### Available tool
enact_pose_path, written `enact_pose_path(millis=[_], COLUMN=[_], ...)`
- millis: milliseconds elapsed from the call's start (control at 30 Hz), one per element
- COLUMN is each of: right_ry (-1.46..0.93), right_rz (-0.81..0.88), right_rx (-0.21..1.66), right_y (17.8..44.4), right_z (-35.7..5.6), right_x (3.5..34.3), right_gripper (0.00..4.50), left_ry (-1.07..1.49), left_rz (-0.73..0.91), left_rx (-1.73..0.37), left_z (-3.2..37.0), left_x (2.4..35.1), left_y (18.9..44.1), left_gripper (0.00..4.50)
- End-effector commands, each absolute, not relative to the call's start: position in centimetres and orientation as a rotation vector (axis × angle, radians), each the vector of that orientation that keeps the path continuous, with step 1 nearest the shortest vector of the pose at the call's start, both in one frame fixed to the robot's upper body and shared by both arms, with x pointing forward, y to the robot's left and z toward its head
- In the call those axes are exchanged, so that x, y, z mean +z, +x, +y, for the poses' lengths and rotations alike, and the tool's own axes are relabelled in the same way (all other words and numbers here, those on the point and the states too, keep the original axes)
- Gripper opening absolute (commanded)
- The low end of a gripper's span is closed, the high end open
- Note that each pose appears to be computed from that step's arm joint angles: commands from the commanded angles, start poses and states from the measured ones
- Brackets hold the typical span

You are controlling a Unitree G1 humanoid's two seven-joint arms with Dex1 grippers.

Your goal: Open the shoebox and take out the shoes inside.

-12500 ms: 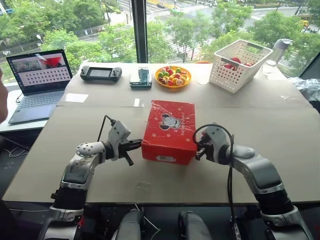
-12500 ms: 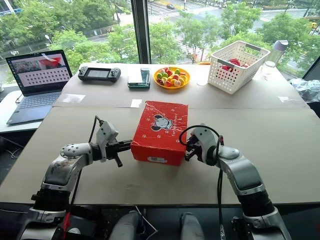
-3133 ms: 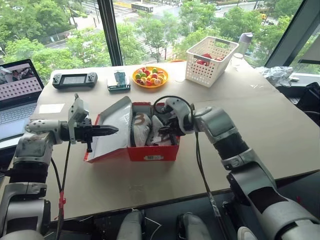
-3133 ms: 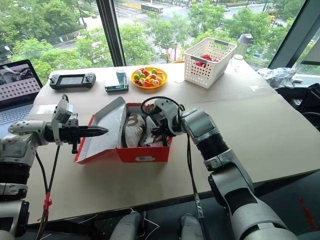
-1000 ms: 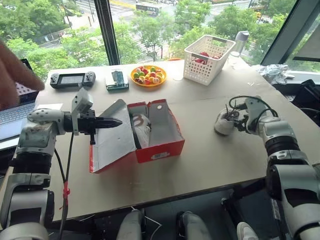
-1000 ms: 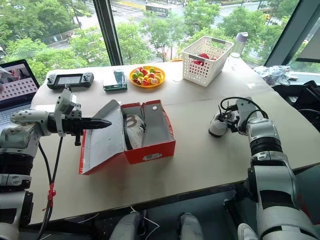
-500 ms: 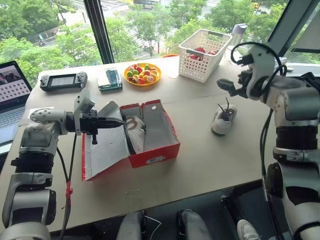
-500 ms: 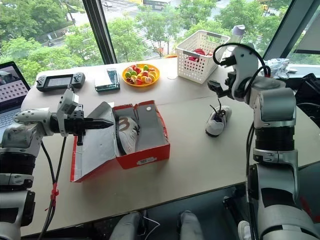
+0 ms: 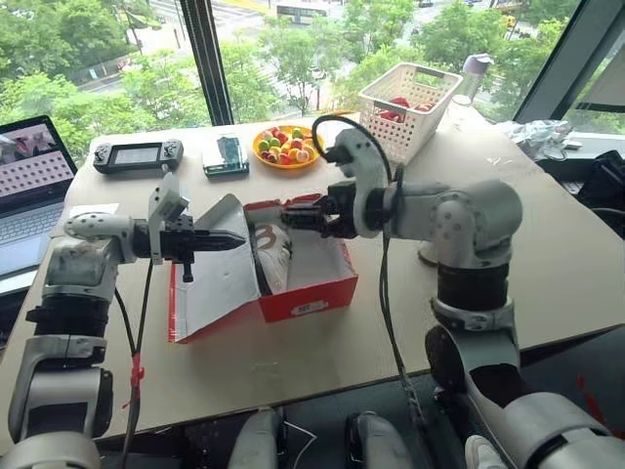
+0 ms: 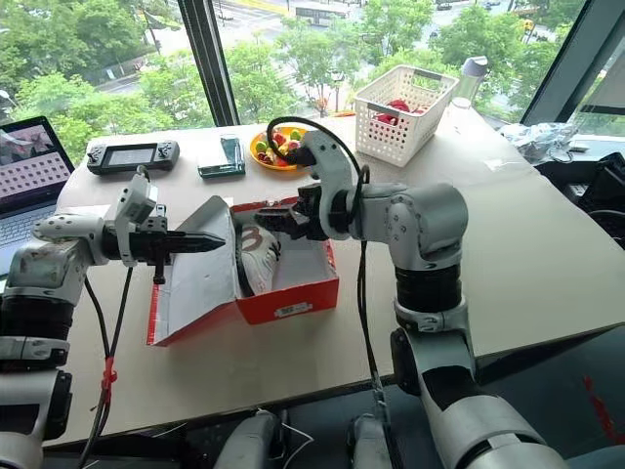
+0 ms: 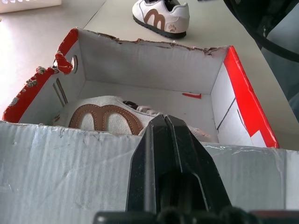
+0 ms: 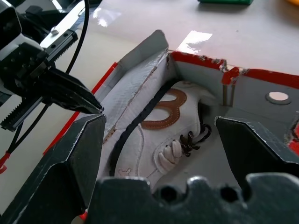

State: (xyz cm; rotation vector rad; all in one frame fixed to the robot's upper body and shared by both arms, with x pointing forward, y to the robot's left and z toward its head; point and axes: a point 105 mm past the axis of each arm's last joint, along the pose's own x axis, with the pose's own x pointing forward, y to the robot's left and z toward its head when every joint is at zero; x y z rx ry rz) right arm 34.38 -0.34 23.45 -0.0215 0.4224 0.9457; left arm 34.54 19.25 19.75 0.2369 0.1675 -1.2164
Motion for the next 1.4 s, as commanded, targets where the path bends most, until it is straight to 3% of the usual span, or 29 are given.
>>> enact_pose_path(millis=[33, 800, 1100, 1200, 1400], right_ry=[-0.057, -0.192, -0.222, -0.216, -0.211], right_rz=[0.466, 0.581, 0.591, 0.582, 0.557], right_rx=[0.989, 1.107, 0.957, 0.926, 0.904], right_y=[33.8, 31.9, 35.5, 36.2, 36.6], right_z=[0.7, 5.4, 4.1, 3.5, 3.2], right_x=[22.1, 16.3, 13.7, 13.7, 14.0], right_gripper=[4.45, 4.45, 4.45, 3.76, 1.89], left_ry=[0.254, 0.263, 0.27, 0.273, 0.274], left_rz=[0.102, 0.114, 0.111, 0.112, 0.112], left_rx=[-1.224, -1.197, -1.197, -1.195, -1.198], left_z=[19.0, 19.5, 19.4, 19.5, 19.5], left_x=[21.4, 20.9, 21.0, 21.0, 21.0], left_y=[34.6, 34.3, 34.3, 34.3, 34.3], left_gripper=[0.0, 0.0, 0.0, 0.0, 0.0])
